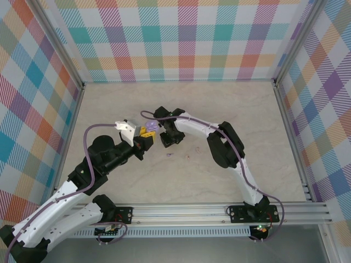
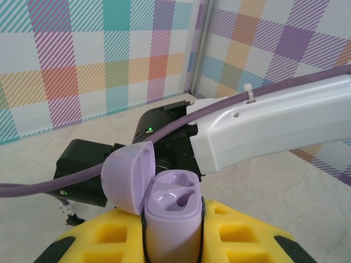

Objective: Insert wireless bluetooth earbuds into charging case

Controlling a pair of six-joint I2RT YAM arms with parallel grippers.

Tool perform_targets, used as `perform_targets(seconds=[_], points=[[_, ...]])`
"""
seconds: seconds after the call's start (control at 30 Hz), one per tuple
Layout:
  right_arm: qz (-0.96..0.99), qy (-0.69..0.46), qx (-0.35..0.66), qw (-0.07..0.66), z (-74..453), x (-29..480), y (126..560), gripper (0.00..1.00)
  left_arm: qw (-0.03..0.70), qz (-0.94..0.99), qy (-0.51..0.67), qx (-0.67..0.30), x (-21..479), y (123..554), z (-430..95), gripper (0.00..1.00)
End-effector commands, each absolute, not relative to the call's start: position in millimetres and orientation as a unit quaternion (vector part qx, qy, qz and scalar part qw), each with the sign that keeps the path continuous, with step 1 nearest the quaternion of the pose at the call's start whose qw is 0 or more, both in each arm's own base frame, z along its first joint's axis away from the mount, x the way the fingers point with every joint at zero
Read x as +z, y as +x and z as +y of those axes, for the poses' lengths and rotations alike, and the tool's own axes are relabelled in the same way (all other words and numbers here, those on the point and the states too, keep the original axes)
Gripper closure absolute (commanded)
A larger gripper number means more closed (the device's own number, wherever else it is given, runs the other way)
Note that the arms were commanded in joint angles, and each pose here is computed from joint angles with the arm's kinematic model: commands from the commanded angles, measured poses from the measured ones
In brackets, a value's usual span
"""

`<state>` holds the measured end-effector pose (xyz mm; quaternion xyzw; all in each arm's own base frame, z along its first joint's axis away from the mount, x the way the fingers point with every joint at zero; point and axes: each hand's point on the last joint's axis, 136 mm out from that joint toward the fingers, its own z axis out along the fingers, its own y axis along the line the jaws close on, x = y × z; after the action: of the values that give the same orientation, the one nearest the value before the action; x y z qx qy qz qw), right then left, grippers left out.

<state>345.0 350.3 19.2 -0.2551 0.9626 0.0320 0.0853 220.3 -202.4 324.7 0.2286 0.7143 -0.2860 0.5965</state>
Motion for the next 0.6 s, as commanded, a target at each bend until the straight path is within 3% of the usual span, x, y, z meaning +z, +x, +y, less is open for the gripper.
perform_targets(seconds=[0.0,0.17,0.37,0.57], points=[[0.976,-0.202,0.000,0.077,319.5,18.8,349.3,0.57,0.606,0.702,0.234,-0.292,339.5,216.8,-205.3,0.91],[0.980,-0.185,-0.001,0.074,306.8,23.7,351.4,0.58,0.603,0.703,0.235,-0.296,338.9,218.2,-208.3,0.91],[0.975,-0.213,0.010,0.062,308.6,23.9,348.6,0.73,0.599,0.704,0.234,-0.301,337.4,219.5,-211.4,0.91],[0.976,-0.208,-0.006,0.060,303.3,22.5,350.8,0.76,0.596,0.705,0.234,-0.305,336.0,220.2,-214.0,0.91]])
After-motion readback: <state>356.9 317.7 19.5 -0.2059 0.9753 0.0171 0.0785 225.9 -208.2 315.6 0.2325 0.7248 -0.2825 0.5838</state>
